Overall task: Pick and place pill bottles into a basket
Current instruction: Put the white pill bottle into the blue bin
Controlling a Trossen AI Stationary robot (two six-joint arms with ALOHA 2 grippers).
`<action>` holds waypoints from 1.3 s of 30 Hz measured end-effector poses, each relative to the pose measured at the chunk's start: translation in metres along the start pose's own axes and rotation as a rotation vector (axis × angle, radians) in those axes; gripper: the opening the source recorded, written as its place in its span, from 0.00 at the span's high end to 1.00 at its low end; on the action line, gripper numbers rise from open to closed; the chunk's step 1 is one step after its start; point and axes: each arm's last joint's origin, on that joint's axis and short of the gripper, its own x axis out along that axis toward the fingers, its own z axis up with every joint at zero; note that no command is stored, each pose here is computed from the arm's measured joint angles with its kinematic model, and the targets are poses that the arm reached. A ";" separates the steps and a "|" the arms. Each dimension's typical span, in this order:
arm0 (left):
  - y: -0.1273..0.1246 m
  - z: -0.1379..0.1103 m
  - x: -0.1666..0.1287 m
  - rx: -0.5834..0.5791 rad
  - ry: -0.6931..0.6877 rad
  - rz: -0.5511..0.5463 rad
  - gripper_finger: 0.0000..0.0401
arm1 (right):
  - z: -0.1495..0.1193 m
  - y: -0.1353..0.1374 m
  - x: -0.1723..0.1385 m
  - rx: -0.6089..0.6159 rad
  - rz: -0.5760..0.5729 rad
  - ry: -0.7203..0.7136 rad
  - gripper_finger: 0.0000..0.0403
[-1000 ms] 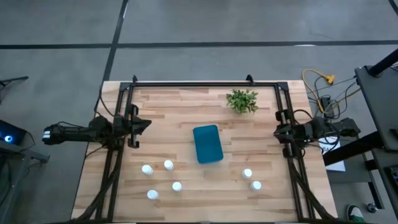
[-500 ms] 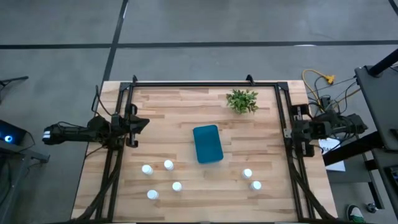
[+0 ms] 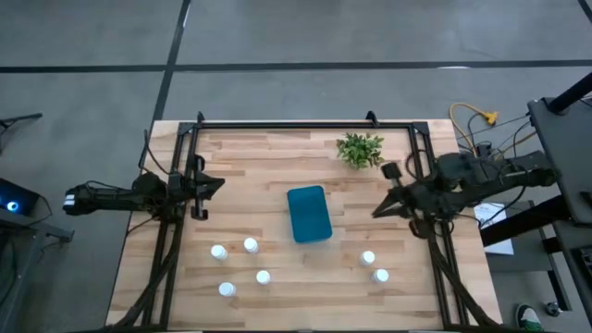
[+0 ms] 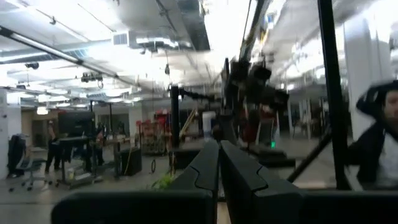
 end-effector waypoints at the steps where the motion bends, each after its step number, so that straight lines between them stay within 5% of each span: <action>1: 0.000 -0.002 0.000 0.013 0.024 -0.003 1.00 | 0.004 -0.003 0.004 0.019 0.013 0.040 0.97; 8: -0.002 -0.014 -0.001 0.057 0.138 -0.020 1.00 | 0.023 -0.016 0.025 0.152 0.016 0.325 0.97; 23: -0.002 -0.014 -0.001 0.080 0.141 -0.022 1.00 | 0.020 -0.022 0.051 0.394 0.048 0.767 0.97; 39: -0.002 -0.014 -0.001 0.081 0.140 -0.019 1.00 | 0.004 0.002 0.074 0.510 0.090 0.988 0.97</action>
